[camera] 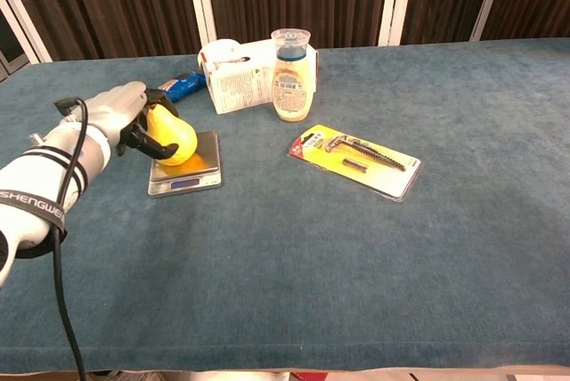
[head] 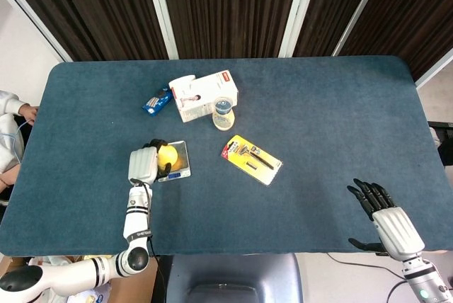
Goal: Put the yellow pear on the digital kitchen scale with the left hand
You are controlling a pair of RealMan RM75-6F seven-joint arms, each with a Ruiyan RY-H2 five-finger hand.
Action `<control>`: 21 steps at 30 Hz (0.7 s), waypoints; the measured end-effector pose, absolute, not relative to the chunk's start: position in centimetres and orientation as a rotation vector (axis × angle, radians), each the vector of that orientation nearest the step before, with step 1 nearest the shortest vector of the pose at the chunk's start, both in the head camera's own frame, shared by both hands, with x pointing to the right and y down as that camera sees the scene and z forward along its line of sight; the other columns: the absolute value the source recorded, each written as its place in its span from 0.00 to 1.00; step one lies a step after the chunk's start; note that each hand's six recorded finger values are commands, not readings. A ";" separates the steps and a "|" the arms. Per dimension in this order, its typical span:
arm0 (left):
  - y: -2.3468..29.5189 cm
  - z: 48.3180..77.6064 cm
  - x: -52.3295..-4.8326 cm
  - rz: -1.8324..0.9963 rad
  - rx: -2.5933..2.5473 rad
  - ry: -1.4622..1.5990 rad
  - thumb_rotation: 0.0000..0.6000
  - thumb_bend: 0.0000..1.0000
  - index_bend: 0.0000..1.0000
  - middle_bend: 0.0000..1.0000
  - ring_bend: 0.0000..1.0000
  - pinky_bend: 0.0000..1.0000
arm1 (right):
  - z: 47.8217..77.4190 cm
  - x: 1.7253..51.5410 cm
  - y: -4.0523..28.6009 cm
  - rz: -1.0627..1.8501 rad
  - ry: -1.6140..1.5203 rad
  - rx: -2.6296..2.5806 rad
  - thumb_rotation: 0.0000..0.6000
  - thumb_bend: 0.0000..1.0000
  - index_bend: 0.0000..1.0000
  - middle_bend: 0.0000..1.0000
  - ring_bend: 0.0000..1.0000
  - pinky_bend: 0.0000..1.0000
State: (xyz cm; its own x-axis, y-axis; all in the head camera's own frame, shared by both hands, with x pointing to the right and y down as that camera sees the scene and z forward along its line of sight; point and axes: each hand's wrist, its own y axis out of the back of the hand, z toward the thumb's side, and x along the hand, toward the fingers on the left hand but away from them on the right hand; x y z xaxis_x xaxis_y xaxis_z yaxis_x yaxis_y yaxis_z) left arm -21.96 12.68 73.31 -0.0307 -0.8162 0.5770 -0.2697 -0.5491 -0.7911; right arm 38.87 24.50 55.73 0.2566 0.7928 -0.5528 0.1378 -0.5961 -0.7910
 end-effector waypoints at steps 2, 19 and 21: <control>12.6 73.2 -21.7 -1.599 -1.816 1.147 1.00 0.37 0.38 0.52 0.64 0.70 | 55.8 38.8 24.5 1.366 -0.840 -1.918 1.00 0.16 0.00 0.00 0.00 0.00; 12.9 73.4 -21.0 -1.594 -1.890 1.130 1.00 0.37 0.20 0.23 0.16 0.24 | 55.8 38.9 24.6 1.389 -0.834 -1.910 1.00 0.16 0.00 0.00 0.00 0.00; 12.9 73.4 -20.9 -1.593 -1.908 1.131 1.00 0.37 0.18 0.19 0.13 0.23 | 55.8 38.8 24.6 1.384 -0.840 -1.909 1.00 0.16 0.00 0.00 0.00 0.00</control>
State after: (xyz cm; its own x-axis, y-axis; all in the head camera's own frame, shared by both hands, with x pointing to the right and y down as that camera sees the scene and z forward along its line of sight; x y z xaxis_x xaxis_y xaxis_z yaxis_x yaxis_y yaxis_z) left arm -20.94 12.92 73.41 0.0191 -0.7878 0.6157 -0.3219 -0.5878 -0.7422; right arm 38.84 24.58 55.76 0.2457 0.7909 -0.5604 0.1323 -0.6001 -0.7889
